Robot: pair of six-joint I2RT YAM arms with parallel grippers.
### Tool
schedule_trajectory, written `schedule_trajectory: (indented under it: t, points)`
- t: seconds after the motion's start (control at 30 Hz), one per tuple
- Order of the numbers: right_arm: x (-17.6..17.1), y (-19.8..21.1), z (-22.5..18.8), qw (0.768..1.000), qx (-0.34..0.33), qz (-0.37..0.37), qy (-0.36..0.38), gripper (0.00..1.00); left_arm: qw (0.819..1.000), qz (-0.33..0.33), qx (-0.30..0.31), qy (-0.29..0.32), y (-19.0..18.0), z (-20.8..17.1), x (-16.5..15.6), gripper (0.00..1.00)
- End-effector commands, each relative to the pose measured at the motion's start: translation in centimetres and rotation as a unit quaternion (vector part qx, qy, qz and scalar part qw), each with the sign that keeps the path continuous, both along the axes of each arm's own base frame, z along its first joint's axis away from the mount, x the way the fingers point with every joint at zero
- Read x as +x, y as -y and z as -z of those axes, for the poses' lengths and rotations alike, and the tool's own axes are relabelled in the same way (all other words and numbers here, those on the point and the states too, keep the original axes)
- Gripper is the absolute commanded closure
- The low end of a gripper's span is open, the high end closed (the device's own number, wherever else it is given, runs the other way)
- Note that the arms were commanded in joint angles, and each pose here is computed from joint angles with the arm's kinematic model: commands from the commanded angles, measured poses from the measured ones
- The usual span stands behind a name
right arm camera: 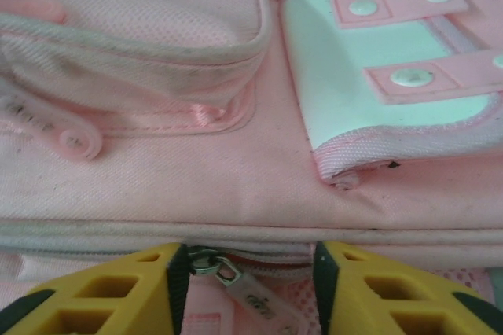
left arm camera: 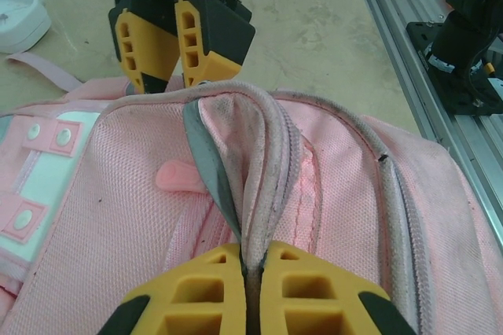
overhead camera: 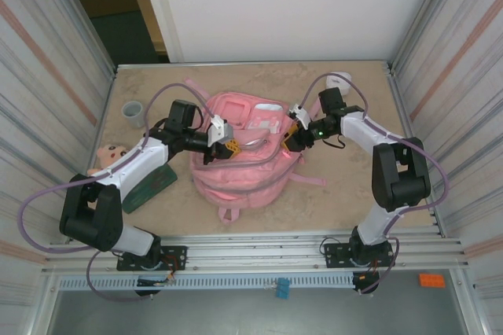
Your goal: Pack the student bag
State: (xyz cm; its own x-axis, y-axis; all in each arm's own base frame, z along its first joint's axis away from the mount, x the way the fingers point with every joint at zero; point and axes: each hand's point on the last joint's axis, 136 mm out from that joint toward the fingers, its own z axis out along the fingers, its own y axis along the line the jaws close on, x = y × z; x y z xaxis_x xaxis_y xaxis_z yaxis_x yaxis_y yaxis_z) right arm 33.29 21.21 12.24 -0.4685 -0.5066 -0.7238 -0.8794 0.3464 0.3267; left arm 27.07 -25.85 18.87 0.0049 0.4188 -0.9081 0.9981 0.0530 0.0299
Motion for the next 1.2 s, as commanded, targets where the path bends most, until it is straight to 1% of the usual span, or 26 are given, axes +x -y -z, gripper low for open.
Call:
schedule_trajectory:
  t: [0.0,0.07,0.13,0.2,0.27,0.3,0.37,0.57,0.67,0.73,0.8,0.9,1.0,1.17]
  points:
    - [-1.9,-0.1,-0.4,0.999,0.001,-0.023,-0.022,0.59,0.998,0.003,-0.037,0.056,0.2,-3.8,0.4,1.00]
    - [-2.5,0.0,-0.9,1.000,0.004,-0.025,-0.014,0.58,0.998,0.003,-0.038,0.059,0.2,-3.7,0.5,1.00]
    - [-2.4,0.8,-1.0,1.000,-0.004,-0.012,0.005,0.52,0.997,0.006,-0.040,0.059,0.2,-3.9,0.3,1.00]
    - [-1.6,1.7,-1.0,1.000,-0.007,0.011,0.019,0.48,0.997,0.010,-0.044,0.058,0.3,-4.1,0.2,1.00]
    - [-0.9,2.6,-1.0,0.999,-0.008,0.029,0.025,0.42,0.997,0.013,-0.047,0.058,0.3,-4.2,0.1,1.00]
    - [-0.7,2.8,-0.8,0.999,-0.016,0.034,0.026,0.40,0.997,0.013,-0.048,0.059,0.2,-4.3,0.1,1.00]
    - [-0.5,2.8,-0.4,0.999,-0.028,0.034,0.025,0.39,0.997,0.013,-0.048,0.059,0.3,-4.4,0.0,1.00]
    - [-1.1,0.3,0.0,1.000,-0.018,-0.006,0.015,0.41,0.996,0.014,-0.055,0.062,0.3,-4.7,0.0,1.00]
    - [-1.4,-0.4,-0.1,1.000,-0.008,-0.018,0.006,0.51,0.996,0.012,-0.058,0.061,0.3,-4.8,0.0,1.00]
    - [-1.6,-0.5,-0.8,1.000,0.001,-0.021,0.005,0.63,0.996,0.006,-0.054,0.064,0.2,-4.6,0.2,1.00]
    - [-2.1,-0.4,-1.7,1.000,0.007,-0.021,0.009,0.78,0.997,-0.006,-0.044,0.067,0.1,-4.4,0.6,1.00]
    - [-2.9,-0.3,-3.5,0.999,0.025,-0.020,0.012,0.95,0.997,-0.024,-0.030,0.073,-0.2,-4.0,1.1,1.00]
    - [-3.3,0.2,-5.0,0.999,0.040,-0.006,0.004,1.00,0.996,-0.037,-0.020,0.079,-0.5,-3.7,1.5,1.00]
    - [-3.8,0.6,-6.2,0.999,0.045,0.011,-0.008,1.00,0.995,-0.050,-0.015,0.084,-0.7,-3.8,1.9,1.00]
